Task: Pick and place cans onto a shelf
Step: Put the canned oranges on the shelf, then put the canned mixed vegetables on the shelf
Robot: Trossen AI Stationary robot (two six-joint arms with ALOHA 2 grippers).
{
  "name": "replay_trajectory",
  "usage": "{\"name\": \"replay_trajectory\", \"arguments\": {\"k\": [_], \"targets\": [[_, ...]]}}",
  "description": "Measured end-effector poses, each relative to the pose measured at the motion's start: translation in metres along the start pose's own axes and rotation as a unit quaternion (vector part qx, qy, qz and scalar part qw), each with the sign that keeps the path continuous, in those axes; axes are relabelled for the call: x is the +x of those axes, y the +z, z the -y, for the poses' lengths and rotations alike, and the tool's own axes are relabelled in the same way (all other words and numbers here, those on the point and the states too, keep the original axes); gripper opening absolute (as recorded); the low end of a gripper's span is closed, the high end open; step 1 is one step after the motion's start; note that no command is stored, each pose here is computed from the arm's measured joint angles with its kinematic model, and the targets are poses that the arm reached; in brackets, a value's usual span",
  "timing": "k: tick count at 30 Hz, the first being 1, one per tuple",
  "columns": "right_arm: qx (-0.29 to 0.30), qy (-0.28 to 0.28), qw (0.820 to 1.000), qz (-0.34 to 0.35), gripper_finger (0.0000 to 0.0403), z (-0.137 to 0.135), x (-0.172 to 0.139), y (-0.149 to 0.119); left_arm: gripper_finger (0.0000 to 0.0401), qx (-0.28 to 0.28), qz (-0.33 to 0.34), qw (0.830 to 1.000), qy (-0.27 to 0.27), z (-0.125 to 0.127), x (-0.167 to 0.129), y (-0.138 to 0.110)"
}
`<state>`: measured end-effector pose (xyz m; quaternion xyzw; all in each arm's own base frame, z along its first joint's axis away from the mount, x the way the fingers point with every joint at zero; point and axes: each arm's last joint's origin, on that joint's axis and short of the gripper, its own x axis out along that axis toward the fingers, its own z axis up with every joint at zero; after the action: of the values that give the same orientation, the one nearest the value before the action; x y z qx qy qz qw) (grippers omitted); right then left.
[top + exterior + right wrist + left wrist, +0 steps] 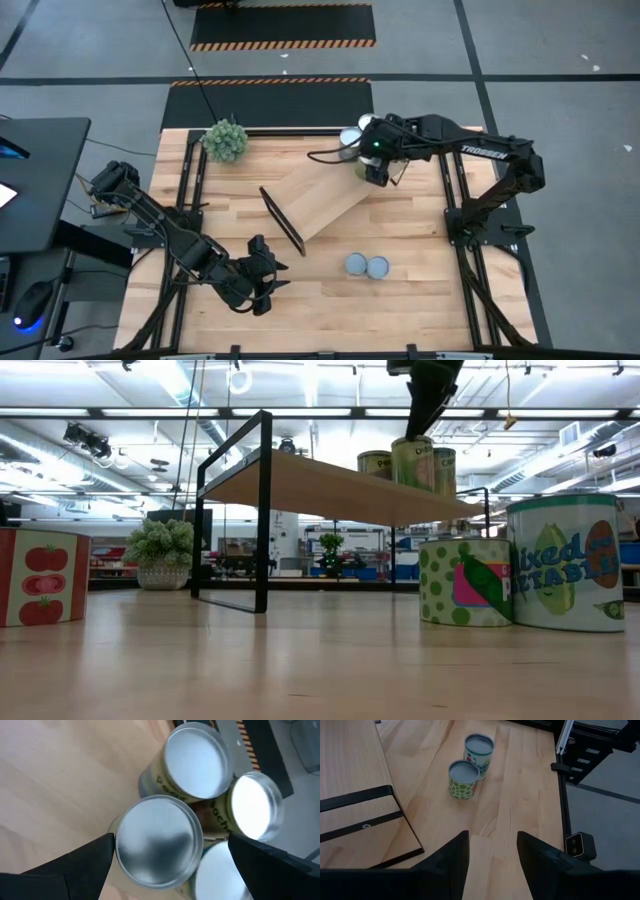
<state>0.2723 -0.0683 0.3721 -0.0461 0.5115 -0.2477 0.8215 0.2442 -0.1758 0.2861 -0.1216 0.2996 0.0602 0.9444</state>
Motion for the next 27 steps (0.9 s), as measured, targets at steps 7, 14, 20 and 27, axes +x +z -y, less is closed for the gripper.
{"name": "replay_trajectory", "arguments": {"k": [7, 14, 20, 27], "targets": [[0.006, -0.005, 1.0, 0.022, 0.0399, 0.002, -0.003, 0.002, 0.0172, -0.001, 0.0, 1.0, 0.0, 0.0, 0.0, 0.0], [0.017, 0.001, 1.0, 0.022, 0.0399, -0.003, -0.008, 0.002, 0.0172, -0.003, 0.0, 1.0, -0.001, 0.0, 0.0, 0.0], [0.04, 0.009, 0.999, 0.023, 0.0399, -0.006, -0.028, 0.002, 0.0172, -0.004, -0.039, 0.998, -0.045, 0.003, 0.0, -0.002], [0.051, 0.016, 0.998, 0.039, 0.0398, -0.022, -0.049, 0.001, 0.0172, -0.007, -0.103, 0.99, -0.095, 0.007, -0.004, -0.01]]}}
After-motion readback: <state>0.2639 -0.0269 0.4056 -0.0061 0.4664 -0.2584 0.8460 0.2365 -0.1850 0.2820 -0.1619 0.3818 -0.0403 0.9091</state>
